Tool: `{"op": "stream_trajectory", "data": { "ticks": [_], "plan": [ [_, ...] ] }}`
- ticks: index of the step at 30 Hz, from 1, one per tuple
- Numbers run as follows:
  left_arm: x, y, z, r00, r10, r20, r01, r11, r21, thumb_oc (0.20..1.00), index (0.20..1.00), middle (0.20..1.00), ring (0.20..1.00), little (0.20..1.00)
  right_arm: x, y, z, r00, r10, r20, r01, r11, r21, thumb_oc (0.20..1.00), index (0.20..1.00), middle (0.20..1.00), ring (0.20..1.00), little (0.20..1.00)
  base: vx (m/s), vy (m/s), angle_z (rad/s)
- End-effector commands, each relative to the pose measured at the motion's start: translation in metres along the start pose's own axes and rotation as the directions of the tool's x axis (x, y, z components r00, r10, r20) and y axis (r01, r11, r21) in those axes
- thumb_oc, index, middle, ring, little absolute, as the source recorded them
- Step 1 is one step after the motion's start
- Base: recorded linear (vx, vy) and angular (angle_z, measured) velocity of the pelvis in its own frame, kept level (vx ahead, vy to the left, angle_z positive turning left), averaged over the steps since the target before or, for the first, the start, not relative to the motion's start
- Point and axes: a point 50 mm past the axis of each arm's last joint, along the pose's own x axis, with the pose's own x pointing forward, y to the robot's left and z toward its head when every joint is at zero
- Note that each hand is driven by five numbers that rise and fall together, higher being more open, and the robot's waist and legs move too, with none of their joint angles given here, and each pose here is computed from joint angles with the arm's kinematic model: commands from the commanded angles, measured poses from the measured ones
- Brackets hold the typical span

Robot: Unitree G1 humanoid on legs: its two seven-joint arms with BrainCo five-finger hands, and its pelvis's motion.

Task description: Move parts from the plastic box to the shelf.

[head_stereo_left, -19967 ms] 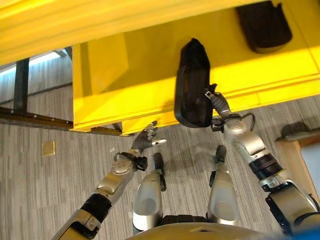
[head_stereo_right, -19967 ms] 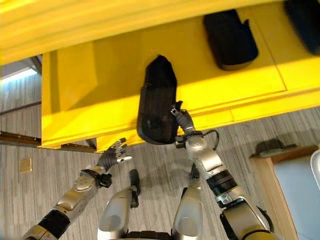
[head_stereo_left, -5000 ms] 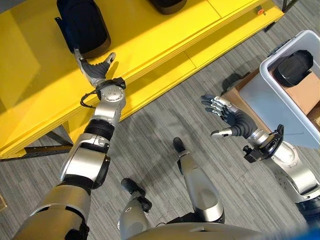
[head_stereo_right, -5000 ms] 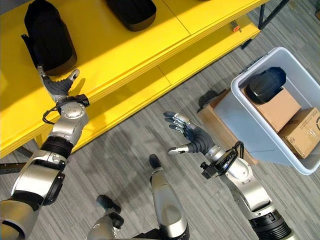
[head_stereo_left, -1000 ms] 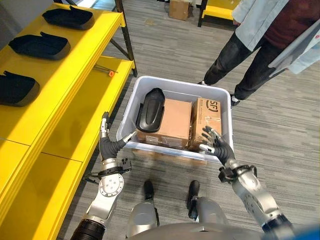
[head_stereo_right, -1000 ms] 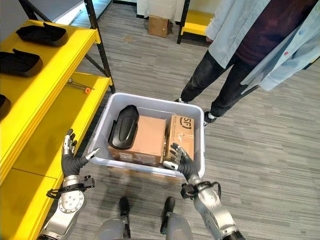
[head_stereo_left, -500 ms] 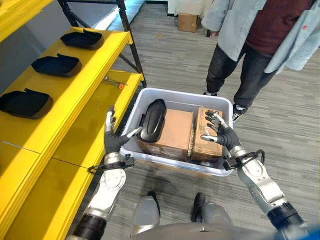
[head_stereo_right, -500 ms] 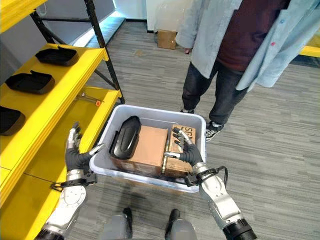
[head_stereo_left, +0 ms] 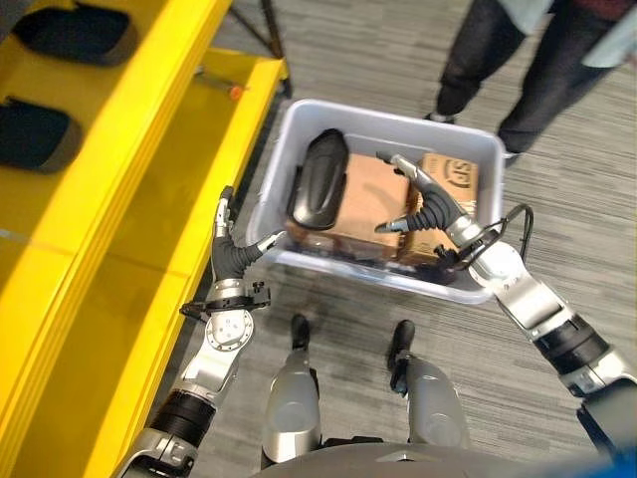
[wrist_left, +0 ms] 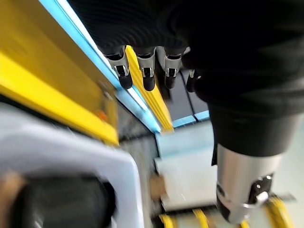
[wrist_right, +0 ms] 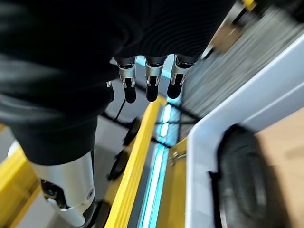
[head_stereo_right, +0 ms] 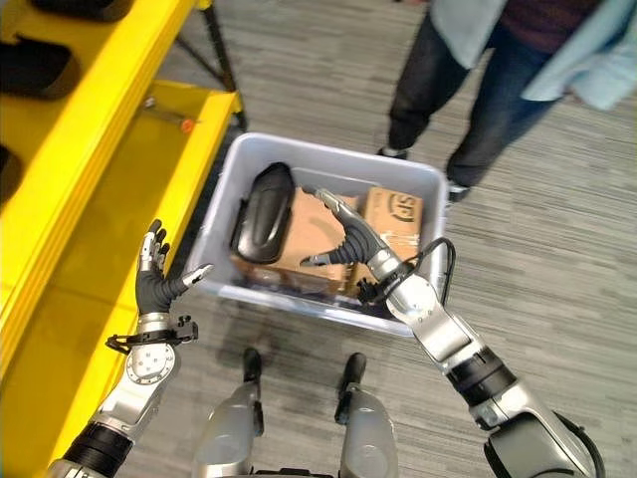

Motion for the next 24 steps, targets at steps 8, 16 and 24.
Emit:
{"op": "stream_trajectory", "data": {
  "ticks": [8, 16, 24],
  "plan": [
    [0.006, 0.001, 0.037, 0.987, -0.003, 0.163, 0.020, 0.995, -0.101, 1.000, 1.000, 1.000, 1.000, 1.000, 0.039, -0.032, 0.006, 0.983, -0.182, 0.018, 0.183, 0.975, -0.127, 1.000, 1.000, 1.000, 1.000, 1.000, -0.06, -0.010, 0.29],
    [0.010, -0.004, 0.042, 0.979, -0.100, 0.175, 0.117, 0.989, -0.091, 1.000, 1.000, 1.000, 1.000, 1.000, 0.081, -0.065, -0.019, 0.994, -0.056, -0.098, -0.044, 0.611, -0.790, 1.000, 1.000, 1.000, 1.000, 1.000, 0.00, -0.055, 0.14],
    [0.010, 0.001, 0.042, 0.977, -0.130, 0.171, 0.146, 0.985, -0.089, 1.000, 1.000, 1.000, 1.000, 1.000, 0.070, -0.064, -0.068, 0.848, -0.127, -0.515, -0.236, 0.779, -0.580, 1.000, 1.000, 1.000, 1.000, 1.000, 0.00, -0.010, 0.03]
  ]
}}
